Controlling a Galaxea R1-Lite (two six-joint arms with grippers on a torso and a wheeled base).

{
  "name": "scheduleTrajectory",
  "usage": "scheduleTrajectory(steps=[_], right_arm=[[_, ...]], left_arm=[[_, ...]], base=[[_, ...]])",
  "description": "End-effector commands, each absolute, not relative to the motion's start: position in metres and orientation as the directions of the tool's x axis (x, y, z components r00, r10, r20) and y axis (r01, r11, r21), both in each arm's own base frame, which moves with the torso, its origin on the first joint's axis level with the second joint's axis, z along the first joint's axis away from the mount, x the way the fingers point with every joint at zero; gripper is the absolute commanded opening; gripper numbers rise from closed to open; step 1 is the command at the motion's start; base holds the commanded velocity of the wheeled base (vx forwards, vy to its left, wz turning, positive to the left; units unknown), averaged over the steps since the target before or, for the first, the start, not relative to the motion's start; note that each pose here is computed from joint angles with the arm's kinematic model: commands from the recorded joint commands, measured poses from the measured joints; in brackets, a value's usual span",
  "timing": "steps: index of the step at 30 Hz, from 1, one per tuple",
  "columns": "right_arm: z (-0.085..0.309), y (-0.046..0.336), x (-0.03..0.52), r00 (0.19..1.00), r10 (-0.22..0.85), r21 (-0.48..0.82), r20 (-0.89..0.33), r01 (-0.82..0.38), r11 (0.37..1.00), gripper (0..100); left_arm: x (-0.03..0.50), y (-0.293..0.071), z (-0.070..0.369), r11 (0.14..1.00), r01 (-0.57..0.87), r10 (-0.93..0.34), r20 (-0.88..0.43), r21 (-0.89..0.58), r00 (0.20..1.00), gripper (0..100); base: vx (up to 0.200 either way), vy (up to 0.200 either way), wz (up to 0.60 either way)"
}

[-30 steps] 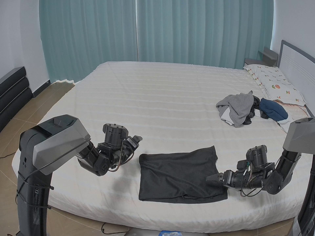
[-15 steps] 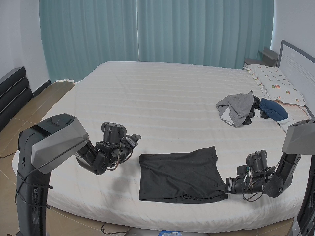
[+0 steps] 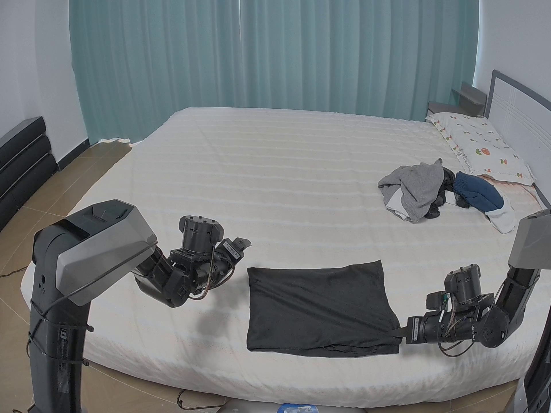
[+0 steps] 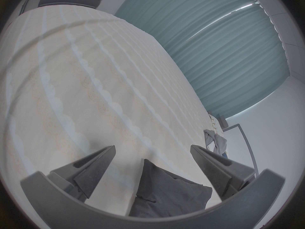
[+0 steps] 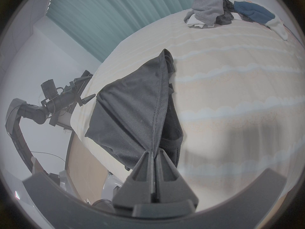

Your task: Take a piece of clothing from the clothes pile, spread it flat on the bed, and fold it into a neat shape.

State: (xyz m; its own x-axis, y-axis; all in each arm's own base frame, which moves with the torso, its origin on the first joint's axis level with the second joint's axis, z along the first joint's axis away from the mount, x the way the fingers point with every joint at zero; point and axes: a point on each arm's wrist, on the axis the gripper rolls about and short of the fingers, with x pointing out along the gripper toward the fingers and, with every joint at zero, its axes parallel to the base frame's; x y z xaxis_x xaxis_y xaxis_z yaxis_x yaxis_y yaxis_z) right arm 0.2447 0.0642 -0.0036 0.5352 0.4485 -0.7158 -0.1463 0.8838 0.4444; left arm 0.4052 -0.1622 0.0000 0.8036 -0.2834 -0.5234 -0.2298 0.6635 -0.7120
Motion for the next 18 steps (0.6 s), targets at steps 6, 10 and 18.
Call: scheduleTrajectory(steps=[6,10,18], right_arm=[[-0.012,0.059,0.243,0.514,0.429,0.422,-0.743,-0.138,0.896,0],[-0.017,0.058,0.244,0.488,0.421,0.409,-0.765,-0.137,0.902,100],[-0.003,0.062,0.266,0.56,0.445,0.442,-0.698,-0.152,0.884,100]], left_arm=[[0.403,-0.167,-0.009,0.698,-0.216,-0.29,-0.546,-0.682,0.786,100],[0.401,-0.171,-0.011,0.718,-0.199,-0.298,-0.554,-0.666,0.777,100],[0.399,-0.187,-0.015,0.723,-0.162,-0.34,-0.549,-0.672,0.764,100]], base=[[0.0,0.0,0.0],[0.0,0.0,0.0],[0.0,0.0,0.0]])
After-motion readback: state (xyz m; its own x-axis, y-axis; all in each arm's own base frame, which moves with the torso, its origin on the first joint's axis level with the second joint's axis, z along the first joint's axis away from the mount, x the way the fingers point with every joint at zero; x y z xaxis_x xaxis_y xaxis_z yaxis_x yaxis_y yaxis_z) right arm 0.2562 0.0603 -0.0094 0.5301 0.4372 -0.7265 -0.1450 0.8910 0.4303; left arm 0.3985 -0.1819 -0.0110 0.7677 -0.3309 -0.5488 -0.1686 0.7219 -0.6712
